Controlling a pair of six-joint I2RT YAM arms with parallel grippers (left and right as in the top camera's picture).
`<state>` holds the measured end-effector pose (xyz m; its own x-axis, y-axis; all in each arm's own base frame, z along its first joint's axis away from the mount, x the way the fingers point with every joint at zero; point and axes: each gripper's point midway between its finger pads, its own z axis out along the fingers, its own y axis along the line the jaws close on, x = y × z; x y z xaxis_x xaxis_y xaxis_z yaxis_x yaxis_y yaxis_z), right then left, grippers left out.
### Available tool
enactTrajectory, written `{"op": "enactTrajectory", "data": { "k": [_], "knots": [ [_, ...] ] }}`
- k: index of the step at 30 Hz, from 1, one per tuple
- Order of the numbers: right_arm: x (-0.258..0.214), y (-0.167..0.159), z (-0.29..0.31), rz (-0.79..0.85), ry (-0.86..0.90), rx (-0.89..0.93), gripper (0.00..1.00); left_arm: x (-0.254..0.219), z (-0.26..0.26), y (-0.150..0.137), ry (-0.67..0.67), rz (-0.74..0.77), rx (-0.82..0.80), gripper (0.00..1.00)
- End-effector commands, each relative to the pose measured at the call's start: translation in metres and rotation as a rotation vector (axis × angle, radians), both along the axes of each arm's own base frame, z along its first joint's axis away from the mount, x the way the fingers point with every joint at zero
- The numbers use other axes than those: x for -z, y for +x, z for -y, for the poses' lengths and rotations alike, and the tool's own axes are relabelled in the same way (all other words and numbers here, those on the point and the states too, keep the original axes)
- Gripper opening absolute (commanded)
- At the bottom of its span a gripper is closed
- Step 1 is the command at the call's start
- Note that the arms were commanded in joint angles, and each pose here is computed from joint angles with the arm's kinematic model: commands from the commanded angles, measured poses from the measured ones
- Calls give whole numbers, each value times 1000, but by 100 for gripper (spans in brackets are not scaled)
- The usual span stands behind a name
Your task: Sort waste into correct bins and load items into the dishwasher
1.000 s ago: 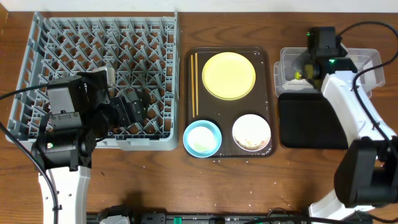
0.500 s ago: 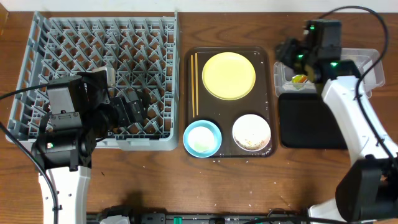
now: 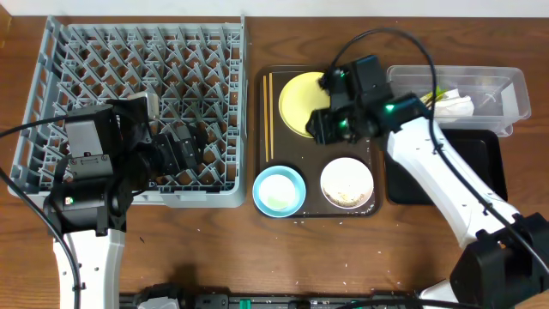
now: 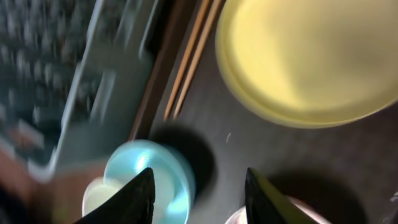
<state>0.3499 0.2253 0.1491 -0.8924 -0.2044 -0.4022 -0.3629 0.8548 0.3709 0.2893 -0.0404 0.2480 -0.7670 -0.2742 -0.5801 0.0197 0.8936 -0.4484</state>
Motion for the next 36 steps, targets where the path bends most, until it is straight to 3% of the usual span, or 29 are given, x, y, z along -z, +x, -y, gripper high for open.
{"op": "enactTrajectory", "data": {
  "k": [1,5,9,11,16,22,28,36],
  "knots": [
    [6,-31,-23,13,-46,-226,46,-7,3,1,-12,13,7,98],
    [24,-61,-37,32,-135,-392,52,-7,3,1,-12,13,7,98],
    [50,-72,-45,84,-224,-431,62,-7,3,1,-12,13,7,98],
    [60,-77,-49,97,-224,-446,61,-7,3,2,-12,14,7,98],
    [79,-80,-52,112,-204,-429,43,-9,4,2,-20,18,14,98],
    [84,-77,-53,106,-183,-378,1,-11,7,2,-32,28,27,98],
    [55,-63,-50,92,-102,-265,1,-17,13,5,-65,50,46,98],
    [-41,-38,-40,206,169,-281,1,-62,58,0,-308,179,269,98]
  ]
}}
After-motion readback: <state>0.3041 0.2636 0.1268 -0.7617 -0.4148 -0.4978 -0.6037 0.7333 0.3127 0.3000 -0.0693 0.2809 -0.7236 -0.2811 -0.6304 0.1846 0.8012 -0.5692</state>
